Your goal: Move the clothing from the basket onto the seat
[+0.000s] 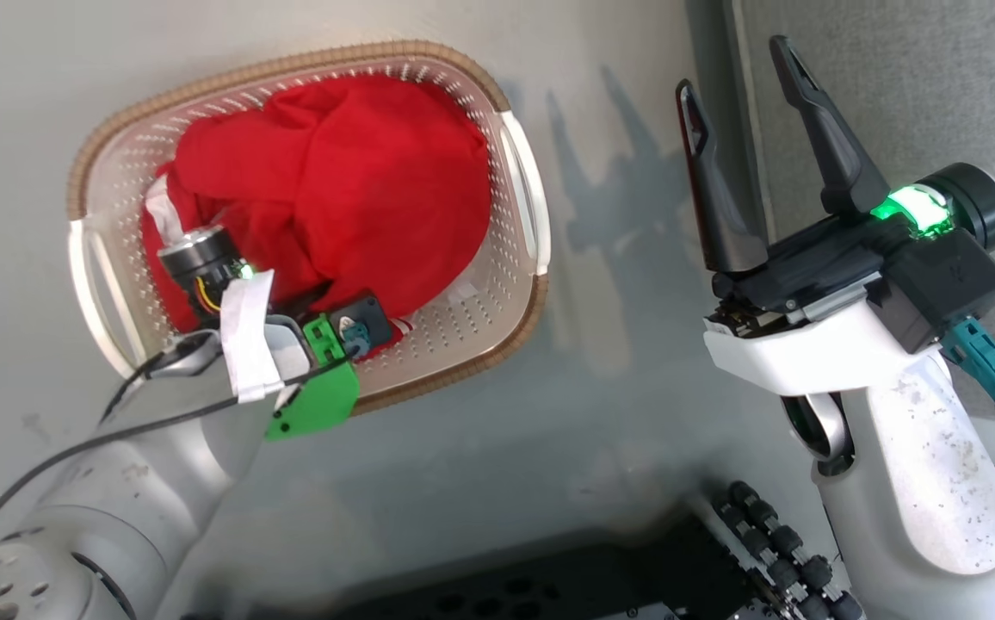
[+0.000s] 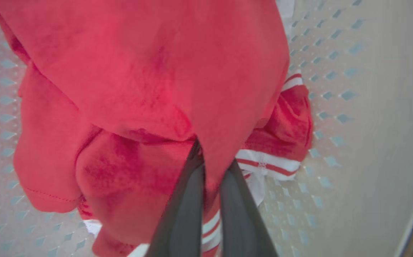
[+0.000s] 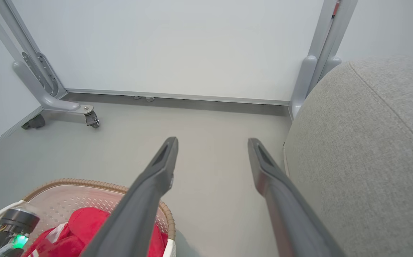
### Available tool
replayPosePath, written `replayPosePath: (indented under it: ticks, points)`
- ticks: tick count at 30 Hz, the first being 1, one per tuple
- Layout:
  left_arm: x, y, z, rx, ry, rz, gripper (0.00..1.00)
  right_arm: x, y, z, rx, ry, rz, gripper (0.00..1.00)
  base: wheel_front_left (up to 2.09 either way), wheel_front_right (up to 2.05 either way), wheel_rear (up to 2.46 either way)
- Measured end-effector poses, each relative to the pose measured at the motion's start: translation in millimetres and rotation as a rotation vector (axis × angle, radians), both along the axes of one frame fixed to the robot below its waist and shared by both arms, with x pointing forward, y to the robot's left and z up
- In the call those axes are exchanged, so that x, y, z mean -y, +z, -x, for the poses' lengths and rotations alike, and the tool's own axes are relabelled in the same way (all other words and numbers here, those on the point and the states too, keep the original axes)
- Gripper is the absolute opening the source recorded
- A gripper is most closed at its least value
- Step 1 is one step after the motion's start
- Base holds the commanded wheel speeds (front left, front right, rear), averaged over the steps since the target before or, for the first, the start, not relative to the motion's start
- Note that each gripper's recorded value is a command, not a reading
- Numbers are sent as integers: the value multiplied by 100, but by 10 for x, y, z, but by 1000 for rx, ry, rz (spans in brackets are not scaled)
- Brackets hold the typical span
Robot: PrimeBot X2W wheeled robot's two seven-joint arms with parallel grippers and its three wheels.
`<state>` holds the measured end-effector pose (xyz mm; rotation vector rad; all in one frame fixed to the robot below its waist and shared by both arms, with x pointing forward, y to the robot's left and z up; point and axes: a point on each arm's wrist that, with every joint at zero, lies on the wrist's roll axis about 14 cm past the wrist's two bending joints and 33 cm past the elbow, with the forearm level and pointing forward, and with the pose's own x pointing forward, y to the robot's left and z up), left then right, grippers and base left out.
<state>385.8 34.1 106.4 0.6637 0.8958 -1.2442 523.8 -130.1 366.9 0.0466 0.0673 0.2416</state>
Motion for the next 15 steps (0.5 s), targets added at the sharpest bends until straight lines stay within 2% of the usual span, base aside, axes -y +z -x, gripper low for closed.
replayPosePath:
  ticks: [8, 15]
  points:
    - [140, 437, -1, 53, 26, 84, 0, -21, 273, 90, 29, 1, 3, 100, 0, 0, 0]
    - [248, 883, -39, 100, 100, 170, 0, -62, 487, 234, 43, 5, -1, 100, 0, 0, 0]
